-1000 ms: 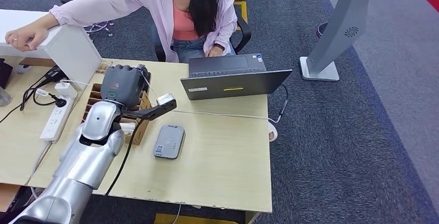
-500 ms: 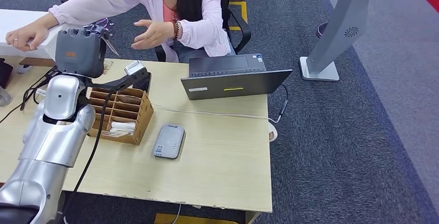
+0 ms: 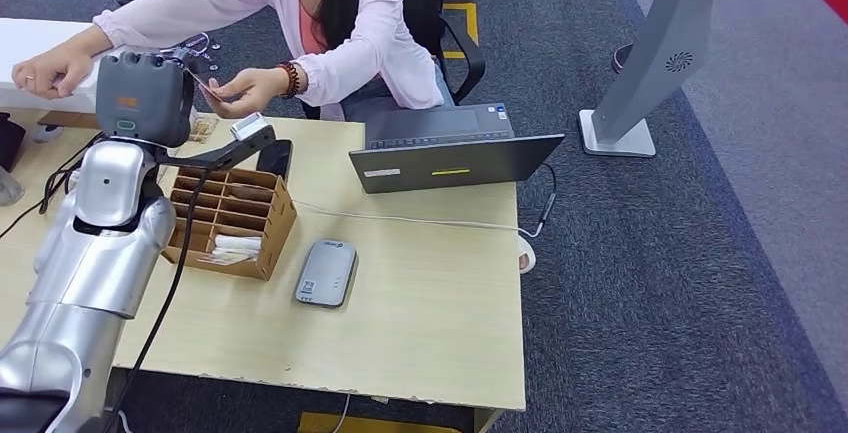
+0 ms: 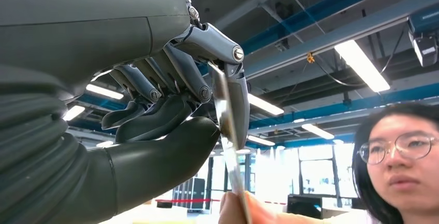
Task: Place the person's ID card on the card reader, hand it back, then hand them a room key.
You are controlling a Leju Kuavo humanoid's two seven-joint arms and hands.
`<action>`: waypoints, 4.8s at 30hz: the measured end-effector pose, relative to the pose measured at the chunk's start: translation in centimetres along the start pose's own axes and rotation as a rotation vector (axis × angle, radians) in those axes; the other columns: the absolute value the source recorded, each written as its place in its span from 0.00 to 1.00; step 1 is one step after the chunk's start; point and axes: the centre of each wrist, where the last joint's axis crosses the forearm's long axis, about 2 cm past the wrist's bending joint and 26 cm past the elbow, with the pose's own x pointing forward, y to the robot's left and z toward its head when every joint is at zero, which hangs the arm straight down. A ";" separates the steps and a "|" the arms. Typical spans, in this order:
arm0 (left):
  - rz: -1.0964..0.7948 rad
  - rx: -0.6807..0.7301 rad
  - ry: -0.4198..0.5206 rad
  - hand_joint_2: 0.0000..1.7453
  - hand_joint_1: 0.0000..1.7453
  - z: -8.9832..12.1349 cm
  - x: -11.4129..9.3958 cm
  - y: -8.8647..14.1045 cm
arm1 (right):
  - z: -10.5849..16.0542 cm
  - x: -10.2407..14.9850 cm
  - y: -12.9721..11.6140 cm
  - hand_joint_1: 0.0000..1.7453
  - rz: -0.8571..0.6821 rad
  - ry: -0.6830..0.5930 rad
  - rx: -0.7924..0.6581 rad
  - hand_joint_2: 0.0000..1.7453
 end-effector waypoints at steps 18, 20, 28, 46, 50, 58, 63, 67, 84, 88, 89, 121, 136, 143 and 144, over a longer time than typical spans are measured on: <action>0.032 -0.128 0.005 1.00 0.00 1.0 0.6 -1.6 | 0.0 0.0 0.0 0.00 -0.013 0.001 -0.004 0.00; 0.087 -0.142 -0.013 1.00 0.00 1.8 1.5 -1.8 | 0.0 0.0 0.0 0.00 -0.025 0.002 -0.005 0.00; 0.298 -0.077 -0.065 1.00 0.00 8.6 5.8 -1.1 | 0.0 -0.4 0.0 0.00 -0.091 0.021 -0.017 0.00; 0.334 -0.338 -0.131 1.00 0.00 21.4 5.3 -1.9 | 0.0 -0.9 0.3 0.00 -0.187 0.045 -0.026 0.00; 0.288 -0.439 -0.095 1.00 0.00 22.5 4.9 -2.7 | 0.0 -0.9 0.3 0.00 -0.186 0.046 -0.026 0.00; 0.238 -0.556 -0.015 1.00 0.00 23.9 3.5 -4.9 | 0.0 -0.9 0.3 0.00 -0.168 0.054 -0.022 0.00; 0.233 -0.585 0.004 1.00 0.00 24.4 3.0 -5.5 | 0.0 -0.9 0.3 0.00 -0.165 0.053 -0.020 0.00; 0.219 -0.597 0.019 1.00 0.00 24.7 2.8 -5.8 | 0.0 -0.9 0.3 0.00 -0.159 0.051 -0.016 0.00; 0.206 -0.608 0.098 1.00 0.00 24.5 1.5 -6.6 | 0.0 -0.9 0.3 0.00 -0.138 0.049 -0.010 0.00; 0.207 -0.611 0.100 1.00 0.00 24.4 1.4 -6.7 | 0.0 -0.9 0.3 0.00 -0.138 0.049 -0.010 0.00; 0.207 -0.612 0.100 1.00 0.00 24.4 1.4 -6.7 | 0.0 -0.9 0.3 0.00 -0.138 0.049 -0.010 0.00; 0.207 -0.532 0.152 1.00 0.00 21.9 1.7 -7.0 | 0.0 -0.8 0.4 0.00 -0.097 0.044 0.002 0.00; 0.199 -0.552 0.170 1.00 0.00 21.6 1.6 -7.7 | 0.0 -0.8 0.4 0.00 -0.083 0.041 0.007 0.00; 0.195 -0.569 0.183 1.00 0.00 21.8 1.3 -8.2 | 0.0 -0.8 0.4 0.00 -0.082 0.041 0.007 0.00; 0.194 -0.573 0.184 1.00 0.00 21.8 1.2 -8.3 | 0.0 -0.8 0.4 0.00 -0.082 0.041 0.007 0.00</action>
